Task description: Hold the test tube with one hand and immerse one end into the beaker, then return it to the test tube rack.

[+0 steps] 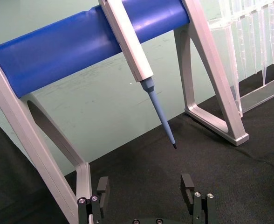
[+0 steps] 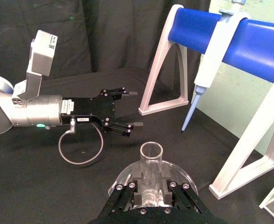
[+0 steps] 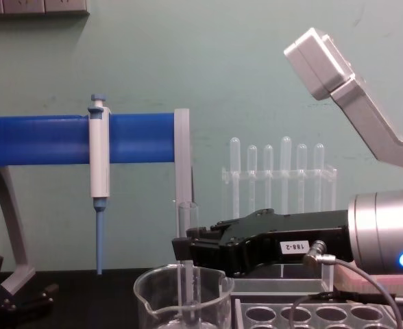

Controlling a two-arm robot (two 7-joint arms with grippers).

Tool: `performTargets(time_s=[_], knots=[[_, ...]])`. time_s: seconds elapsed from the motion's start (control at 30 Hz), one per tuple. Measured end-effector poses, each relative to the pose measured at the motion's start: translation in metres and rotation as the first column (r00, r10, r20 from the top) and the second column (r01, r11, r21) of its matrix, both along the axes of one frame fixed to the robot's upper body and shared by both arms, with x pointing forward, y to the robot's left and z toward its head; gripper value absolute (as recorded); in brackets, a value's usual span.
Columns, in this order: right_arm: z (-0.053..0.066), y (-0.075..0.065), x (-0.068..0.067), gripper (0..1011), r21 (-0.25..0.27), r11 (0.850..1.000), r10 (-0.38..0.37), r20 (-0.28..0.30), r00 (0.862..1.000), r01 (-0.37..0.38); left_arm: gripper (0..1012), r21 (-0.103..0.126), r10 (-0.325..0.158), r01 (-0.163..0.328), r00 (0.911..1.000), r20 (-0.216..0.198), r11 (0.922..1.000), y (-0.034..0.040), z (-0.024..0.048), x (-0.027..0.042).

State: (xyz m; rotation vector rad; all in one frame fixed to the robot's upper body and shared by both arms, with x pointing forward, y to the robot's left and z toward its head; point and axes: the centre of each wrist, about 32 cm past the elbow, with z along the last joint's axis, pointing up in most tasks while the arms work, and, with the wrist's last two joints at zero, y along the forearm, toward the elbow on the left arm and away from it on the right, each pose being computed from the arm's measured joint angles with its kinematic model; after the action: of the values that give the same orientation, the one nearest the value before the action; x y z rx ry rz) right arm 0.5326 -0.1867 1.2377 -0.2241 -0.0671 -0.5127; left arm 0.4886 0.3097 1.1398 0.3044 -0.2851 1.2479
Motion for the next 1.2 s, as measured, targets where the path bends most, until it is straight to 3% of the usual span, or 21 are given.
performTargets(time_s=[1.2], knots=[[0.0,0.0,0.0,234,0.0,1.0,0.0,0.0,1.0,0.0,1000,0.0,0.0,0.0,1.0,0.0,1.0,0.0,0.0,0.0]])
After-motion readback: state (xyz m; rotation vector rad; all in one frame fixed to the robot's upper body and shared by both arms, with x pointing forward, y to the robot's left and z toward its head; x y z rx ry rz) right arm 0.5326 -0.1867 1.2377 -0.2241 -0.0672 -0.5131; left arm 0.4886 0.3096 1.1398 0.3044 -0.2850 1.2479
